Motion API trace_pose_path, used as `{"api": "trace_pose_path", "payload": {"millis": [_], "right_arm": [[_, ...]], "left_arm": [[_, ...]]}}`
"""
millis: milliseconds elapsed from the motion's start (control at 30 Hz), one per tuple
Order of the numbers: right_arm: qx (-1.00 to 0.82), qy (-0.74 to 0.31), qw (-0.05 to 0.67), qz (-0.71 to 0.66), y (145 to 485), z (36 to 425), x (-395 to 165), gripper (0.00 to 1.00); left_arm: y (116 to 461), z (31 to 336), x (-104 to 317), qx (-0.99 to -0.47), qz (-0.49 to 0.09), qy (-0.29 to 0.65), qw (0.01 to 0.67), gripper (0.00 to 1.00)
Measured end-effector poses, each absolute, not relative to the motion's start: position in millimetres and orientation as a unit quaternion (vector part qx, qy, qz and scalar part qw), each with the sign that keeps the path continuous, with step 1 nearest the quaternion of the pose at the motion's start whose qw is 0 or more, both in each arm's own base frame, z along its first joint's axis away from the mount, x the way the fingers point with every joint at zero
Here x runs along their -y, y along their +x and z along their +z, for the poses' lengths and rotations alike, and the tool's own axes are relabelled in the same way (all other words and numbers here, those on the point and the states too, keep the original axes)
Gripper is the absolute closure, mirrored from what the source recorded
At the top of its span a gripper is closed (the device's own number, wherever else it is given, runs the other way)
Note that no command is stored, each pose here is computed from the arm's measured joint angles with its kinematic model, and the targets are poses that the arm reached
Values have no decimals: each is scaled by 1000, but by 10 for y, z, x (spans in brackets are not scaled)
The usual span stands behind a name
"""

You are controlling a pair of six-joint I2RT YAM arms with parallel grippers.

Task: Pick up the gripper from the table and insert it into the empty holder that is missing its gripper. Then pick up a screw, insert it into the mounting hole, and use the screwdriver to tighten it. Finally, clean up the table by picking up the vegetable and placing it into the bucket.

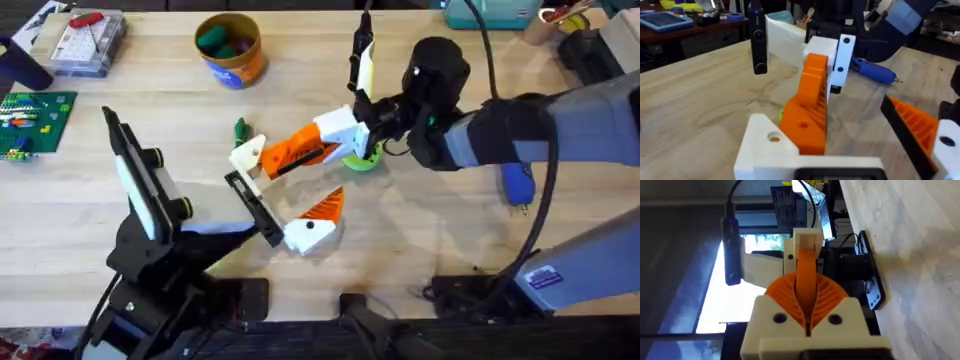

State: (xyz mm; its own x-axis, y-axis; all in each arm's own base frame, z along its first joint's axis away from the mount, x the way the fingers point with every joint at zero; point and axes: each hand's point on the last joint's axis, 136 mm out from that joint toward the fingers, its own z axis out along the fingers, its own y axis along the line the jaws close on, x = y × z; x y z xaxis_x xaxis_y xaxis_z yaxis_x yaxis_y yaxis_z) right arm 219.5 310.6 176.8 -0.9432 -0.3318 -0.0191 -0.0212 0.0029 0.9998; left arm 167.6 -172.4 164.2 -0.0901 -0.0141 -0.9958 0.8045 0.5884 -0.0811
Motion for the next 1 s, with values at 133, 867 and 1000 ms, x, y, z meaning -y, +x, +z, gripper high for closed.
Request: {"api": "trace_pose_path", "payload": {"millis": [133, 867, 1000], "right_arm": [[688, 158, 114, -699, 2118, 1812, -3103, 982], [701, 113, 99, -697, 2298, 1732, -3098, 982], [704, 99, 80, -699, 2421, 1730, -3034, 982]], "left_arm": [[1657, 1654, 1739, -650, -340, 309, 605, 10], [1626, 1643, 1759, -650, -349, 313, 598, 10], [1627, 1643, 1759, -650, -349, 313, 598, 10]]}}
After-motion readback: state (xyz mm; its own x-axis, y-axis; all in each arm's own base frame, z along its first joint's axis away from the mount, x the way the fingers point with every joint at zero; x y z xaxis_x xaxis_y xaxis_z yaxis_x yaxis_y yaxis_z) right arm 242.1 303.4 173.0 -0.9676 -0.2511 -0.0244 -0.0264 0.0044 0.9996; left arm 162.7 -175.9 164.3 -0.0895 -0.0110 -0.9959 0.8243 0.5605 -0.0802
